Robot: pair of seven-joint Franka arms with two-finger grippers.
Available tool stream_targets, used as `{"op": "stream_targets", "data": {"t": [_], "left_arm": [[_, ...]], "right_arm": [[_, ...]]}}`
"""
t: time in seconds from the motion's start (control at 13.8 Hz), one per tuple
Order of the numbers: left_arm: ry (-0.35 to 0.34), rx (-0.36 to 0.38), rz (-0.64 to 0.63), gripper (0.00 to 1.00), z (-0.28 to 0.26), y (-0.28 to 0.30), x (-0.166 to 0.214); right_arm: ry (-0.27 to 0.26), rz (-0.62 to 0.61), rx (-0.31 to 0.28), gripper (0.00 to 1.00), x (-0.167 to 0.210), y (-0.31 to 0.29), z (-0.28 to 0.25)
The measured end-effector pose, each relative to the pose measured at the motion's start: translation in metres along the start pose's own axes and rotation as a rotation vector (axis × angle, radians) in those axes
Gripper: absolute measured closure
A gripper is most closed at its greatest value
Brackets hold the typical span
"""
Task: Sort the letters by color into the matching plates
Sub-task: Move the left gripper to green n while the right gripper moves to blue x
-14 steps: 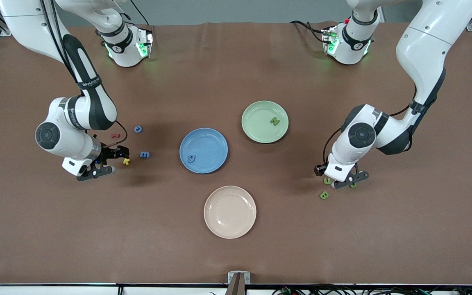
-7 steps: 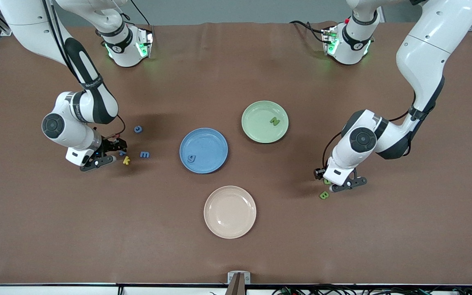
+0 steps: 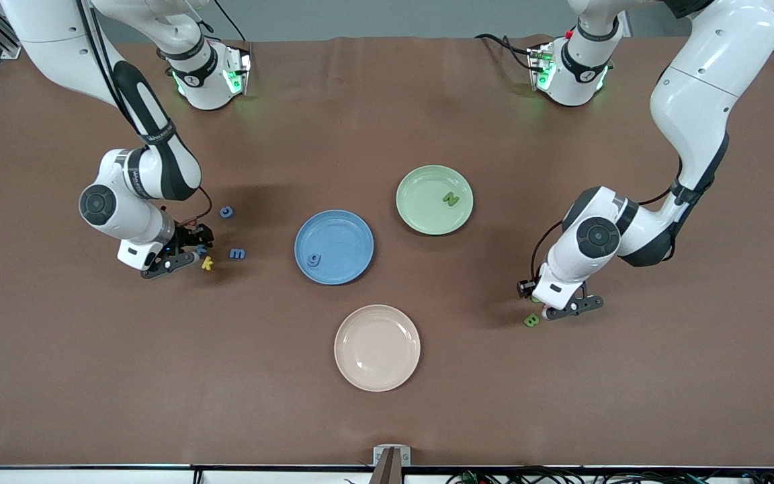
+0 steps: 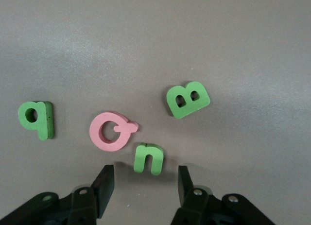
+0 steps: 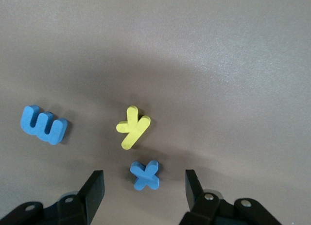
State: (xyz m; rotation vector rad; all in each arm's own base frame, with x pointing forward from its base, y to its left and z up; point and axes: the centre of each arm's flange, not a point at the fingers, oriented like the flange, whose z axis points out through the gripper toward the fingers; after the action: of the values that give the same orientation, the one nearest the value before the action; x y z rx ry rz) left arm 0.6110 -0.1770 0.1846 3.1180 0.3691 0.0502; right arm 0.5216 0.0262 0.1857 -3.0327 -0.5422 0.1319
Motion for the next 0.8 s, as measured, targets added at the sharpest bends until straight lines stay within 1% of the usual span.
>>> {"op": "stream_targets", "data": {"t": [0.07,0.51,0.8], "left_arm": [[0.0,0.0,0.0,0.4,0.0,0.0,0.0],[-0.003,-0.004,-0.002,0.4,0.003,0.001,0.002],[0.002,-0.012,-0.009,0.43,0.003,0.002,0.008]], "right_arm": [[0.001,0.0,-0.001,0.24,-0.001,0.0,0.001],[-0.008,-0.011,0.001,0.3,-0.003,-0.006,0.006],[-0.019,-0.013,0.002,0.3,-0.005,-0.007,0.014]]}}
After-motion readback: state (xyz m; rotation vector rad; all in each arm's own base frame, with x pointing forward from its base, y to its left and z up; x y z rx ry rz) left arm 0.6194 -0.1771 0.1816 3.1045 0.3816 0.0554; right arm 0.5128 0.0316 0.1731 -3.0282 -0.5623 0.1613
